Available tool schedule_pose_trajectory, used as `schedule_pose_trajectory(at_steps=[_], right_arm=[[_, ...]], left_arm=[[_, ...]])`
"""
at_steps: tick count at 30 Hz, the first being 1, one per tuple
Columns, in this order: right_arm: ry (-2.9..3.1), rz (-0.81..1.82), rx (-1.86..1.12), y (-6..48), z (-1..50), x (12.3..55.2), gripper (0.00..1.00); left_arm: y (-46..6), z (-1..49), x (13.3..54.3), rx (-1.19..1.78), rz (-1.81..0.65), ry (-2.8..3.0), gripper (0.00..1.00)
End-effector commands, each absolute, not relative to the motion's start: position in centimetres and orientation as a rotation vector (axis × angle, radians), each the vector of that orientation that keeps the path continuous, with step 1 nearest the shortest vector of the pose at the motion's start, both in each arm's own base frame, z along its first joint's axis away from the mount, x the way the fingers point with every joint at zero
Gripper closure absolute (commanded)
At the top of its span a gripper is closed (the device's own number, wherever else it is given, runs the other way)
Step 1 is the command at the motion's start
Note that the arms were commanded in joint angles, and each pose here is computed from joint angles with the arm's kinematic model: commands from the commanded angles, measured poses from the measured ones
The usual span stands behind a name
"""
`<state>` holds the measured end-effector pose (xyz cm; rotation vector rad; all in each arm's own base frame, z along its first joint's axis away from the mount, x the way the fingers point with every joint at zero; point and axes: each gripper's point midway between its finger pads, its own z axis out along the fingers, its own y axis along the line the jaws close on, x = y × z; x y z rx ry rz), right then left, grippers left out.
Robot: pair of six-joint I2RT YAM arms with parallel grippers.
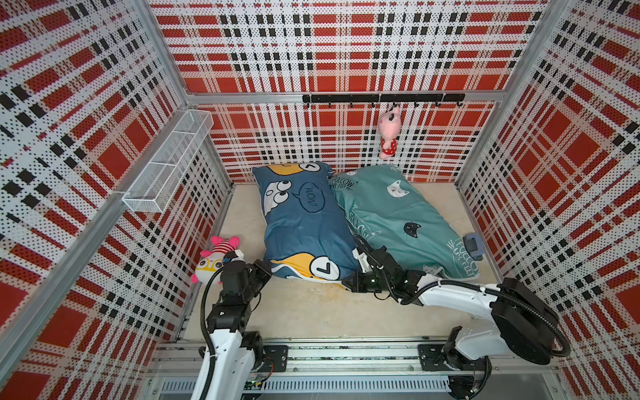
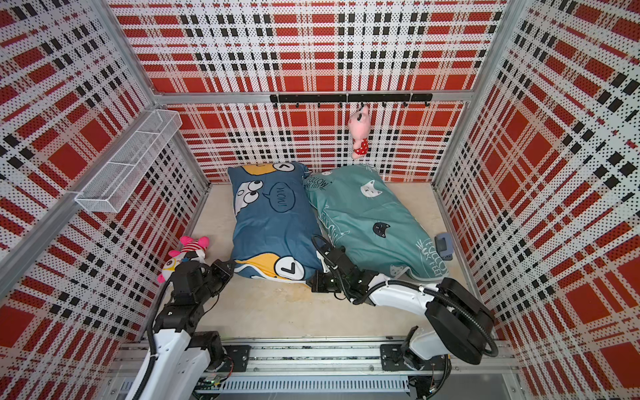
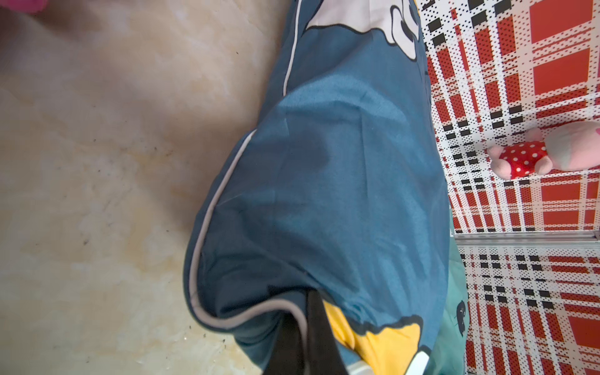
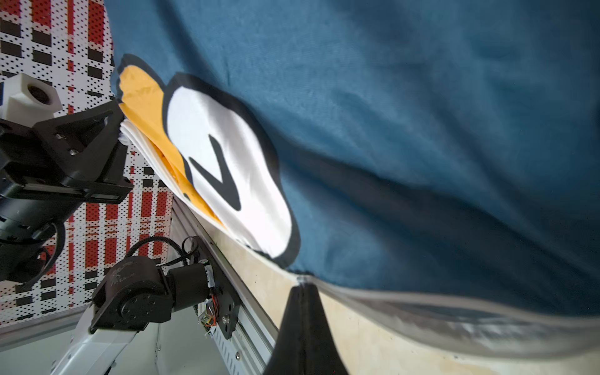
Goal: Zip up pillowcases
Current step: Zip the zipper on the pillowcase.
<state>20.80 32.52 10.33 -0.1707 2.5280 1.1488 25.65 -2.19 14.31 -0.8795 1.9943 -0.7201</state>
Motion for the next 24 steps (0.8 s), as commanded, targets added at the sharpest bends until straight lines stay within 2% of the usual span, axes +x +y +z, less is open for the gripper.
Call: schedule_pose_trajectory(at_steps=[1, 24], right_arm=[[2.597, 0.989, -0.138, 29.7, 8.3, 20.4, 1.00], [2.690, 0.664, 0.005, 21.5, 4.2, 20.6, 1.00]], left_arm=[[-1.3, 16.1, 26.5, -0.832, -0.692, 1.932, 1.00], [0.5, 14.5, 26.7, -0.890, -0.635, 1.952, 1.00]])
